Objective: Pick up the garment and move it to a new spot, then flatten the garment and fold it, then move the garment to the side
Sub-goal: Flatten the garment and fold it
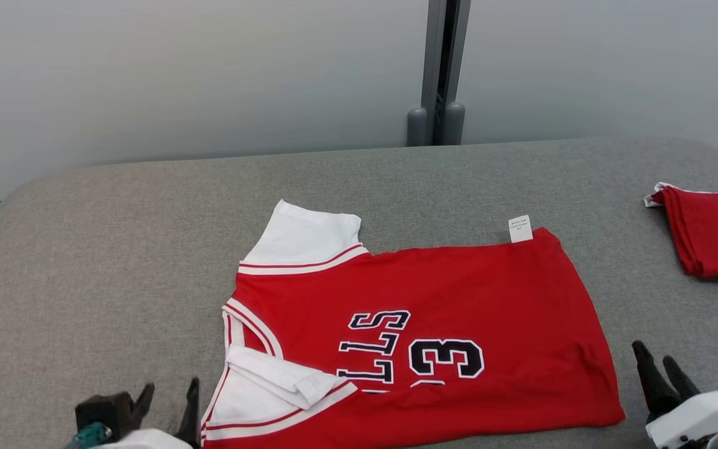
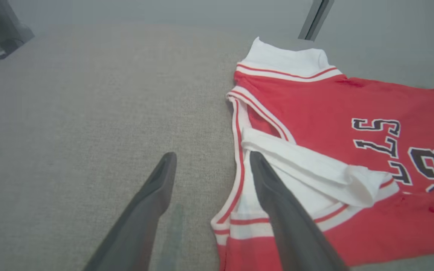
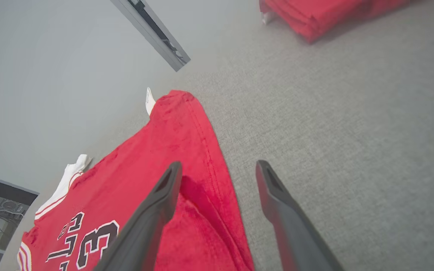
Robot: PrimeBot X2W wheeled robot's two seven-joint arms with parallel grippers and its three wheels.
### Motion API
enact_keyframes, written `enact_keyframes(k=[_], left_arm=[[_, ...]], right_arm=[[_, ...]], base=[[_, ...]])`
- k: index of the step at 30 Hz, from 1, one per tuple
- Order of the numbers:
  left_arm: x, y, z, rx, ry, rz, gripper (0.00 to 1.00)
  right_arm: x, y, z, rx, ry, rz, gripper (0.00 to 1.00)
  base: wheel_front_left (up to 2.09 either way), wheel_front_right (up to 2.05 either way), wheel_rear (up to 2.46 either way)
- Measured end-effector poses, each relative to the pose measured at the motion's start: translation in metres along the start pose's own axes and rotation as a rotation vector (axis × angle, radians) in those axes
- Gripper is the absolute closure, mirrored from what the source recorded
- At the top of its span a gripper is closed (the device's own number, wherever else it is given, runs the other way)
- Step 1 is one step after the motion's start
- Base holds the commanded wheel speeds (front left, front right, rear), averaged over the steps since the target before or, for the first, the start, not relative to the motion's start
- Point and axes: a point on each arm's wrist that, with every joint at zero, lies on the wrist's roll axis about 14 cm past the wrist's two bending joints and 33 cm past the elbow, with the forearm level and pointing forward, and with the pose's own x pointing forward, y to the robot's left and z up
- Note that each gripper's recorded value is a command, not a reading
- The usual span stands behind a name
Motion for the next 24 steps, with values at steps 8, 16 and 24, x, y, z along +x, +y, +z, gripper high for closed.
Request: enact_keyframes(k=[8,16,24], left_arm=[[0.027,-0.013,0.056,-0.047,-0.211,0.012,0.00],[0.086,-0.036,0.075,0.042,-0.211,-0.048,0.00],[0.153,-0.058,0.077,0.186,-0.114,-0.113,0.00]], right_arm=[[0.023,0.030,0.044,-0.221,-0.137,0.103,0.00],[0.059,0.054,0.061,-0.378,-0.145,0.161,0.00],[0.090,0.062,0.061,-0.408,-0.126,0.176,0.00]], base=[[0.00,0.00,0.00],[0.00,0.00,0.00],[0.00,0.00,0.00]])
